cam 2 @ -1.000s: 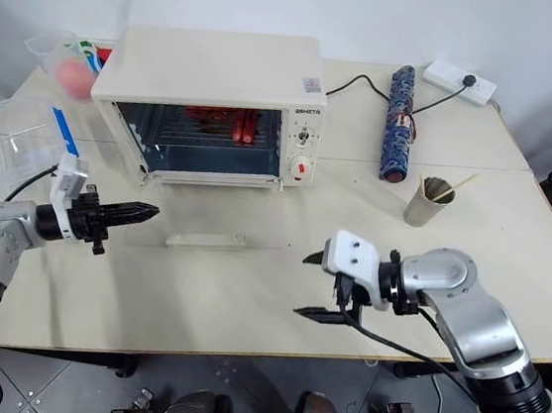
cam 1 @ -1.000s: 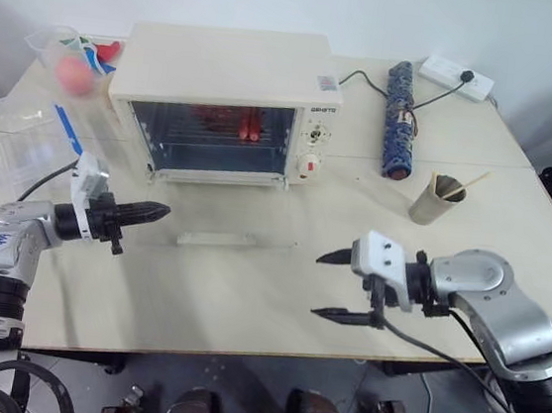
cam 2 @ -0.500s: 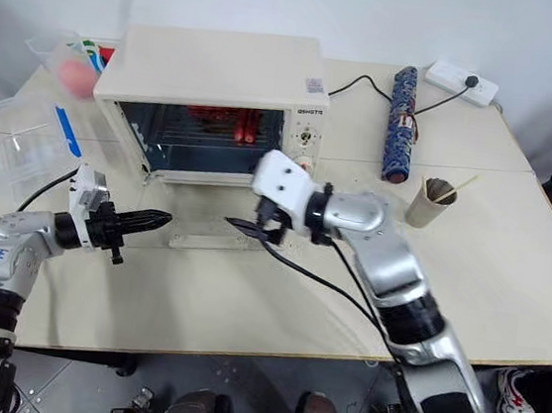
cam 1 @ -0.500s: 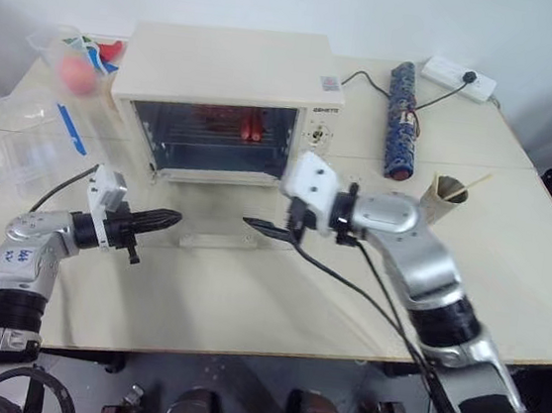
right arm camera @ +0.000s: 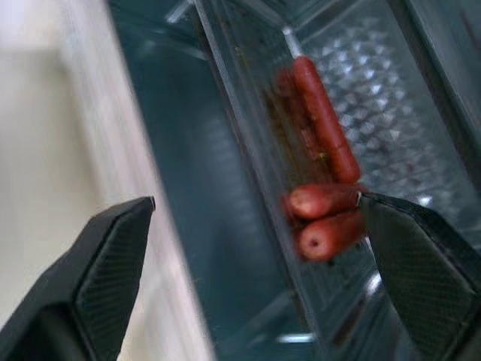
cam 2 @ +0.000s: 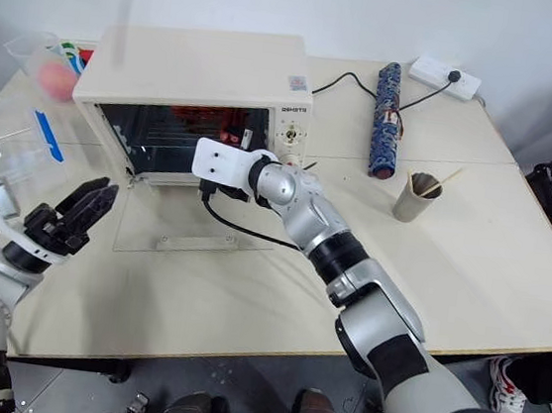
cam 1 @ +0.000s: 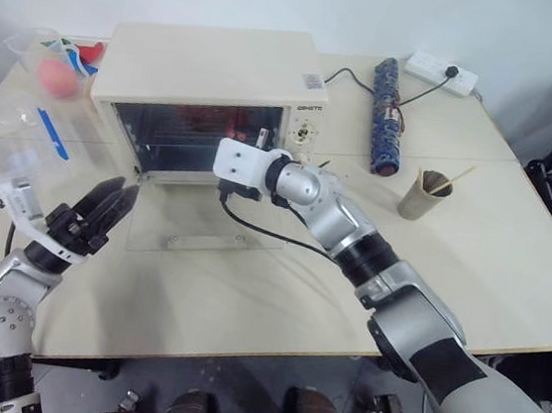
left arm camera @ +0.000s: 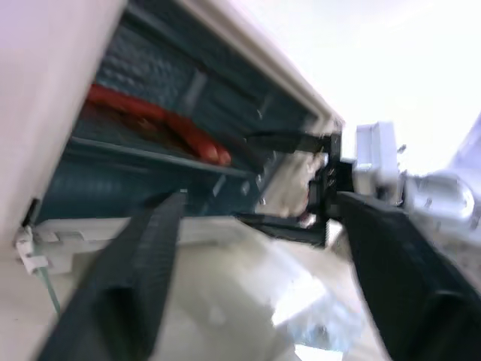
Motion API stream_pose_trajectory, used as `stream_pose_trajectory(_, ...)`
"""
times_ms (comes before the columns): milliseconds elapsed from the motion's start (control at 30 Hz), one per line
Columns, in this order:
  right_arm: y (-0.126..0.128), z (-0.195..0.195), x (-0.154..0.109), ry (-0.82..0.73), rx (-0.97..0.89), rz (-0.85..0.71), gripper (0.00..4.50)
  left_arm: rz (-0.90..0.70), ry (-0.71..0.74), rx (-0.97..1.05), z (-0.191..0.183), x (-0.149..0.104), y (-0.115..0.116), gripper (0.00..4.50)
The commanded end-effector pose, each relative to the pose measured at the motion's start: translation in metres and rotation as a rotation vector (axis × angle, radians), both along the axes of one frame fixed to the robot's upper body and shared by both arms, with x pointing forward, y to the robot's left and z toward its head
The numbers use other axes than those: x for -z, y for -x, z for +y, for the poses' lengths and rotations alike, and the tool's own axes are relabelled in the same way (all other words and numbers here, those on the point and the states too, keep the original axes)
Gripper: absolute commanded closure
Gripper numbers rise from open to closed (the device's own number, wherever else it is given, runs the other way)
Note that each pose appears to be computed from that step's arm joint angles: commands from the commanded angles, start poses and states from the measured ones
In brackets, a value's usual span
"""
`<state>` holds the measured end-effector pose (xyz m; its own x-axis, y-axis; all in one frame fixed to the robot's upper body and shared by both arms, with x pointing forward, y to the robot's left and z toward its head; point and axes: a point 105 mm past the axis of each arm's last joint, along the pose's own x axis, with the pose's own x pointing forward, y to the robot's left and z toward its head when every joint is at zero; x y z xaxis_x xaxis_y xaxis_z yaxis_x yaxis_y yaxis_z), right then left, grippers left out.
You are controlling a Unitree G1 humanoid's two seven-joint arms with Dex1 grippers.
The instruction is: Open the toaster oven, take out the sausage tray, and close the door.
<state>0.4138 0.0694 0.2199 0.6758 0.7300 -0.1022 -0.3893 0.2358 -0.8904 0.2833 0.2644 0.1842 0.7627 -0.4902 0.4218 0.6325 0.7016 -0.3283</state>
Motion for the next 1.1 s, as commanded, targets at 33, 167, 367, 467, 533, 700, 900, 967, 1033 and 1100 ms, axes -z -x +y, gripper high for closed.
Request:
stream_pose_trajectory(33,0.002,0.016,-0.014,-0.009,-0.032,-0.086,0.0,-0.039,-0.004,-0.073,0.008,-0.01,0.007,0.02)
stream_pose_trajectory(167,0.004,0.027,-0.016,0.018,-0.053,-0.143,0.0,0.004,-0.034,-0.084,0.004,-0.003,0.015,0.02)
stream_pose_trajectory(367,0.005,0.039,-0.013,0.03,-0.057,-0.175,0.0,0.003,-0.019,-0.115,0.009,-0.005,0.02,0.02)
stream_pose_trajectory(467,0.004,0.041,-0.013,0.031,-0.048,-0.181,0.0,0.008,-0.015,-0.111,0.009,-0.005,0.02,0.02)
stream_pose_trajectory(533,0.003,0.041,-0.013,0.026,-0.032,-0.18,0.0,0.005,-0.017,-0.11,0.009,-0.005,0.021,0.02)
stream_pose_trajectory(700,-0.002,0.039,-0.01,0.029,0.008,-0.163,1.23,0.007,-0.065,-0.123,0.01,-0.004,0.022,0.0)
stream_pose_trajectory(900,-0.003,0.039,-0.009,0.026,0.022,-0.166,3.28,-0.011,-0.18,-0.154,0.018,-0.007,0.024,0.0)
stream_pose_trajectory(967,-0.003,0.039,-0.008,0.023,0.029,-0.167,4.0,-0.006,-0.188,-0.156,0.021,-0.01,0.024,0.0)
stream_pose_trajectory(1033,-0.003,0.039,-0.008,0.023,0.03,-0.173,4.48,-0.004,-0.2,-0.156,0.021,-0.011,0.024,0.0)
stream_pose_trajectory(1100,-0.003,0.039,-0.01,0.019,0.029,-0.182,4.48,-0.006,-0.207,-0.158,0.021,-0.012,0.021,0.0)
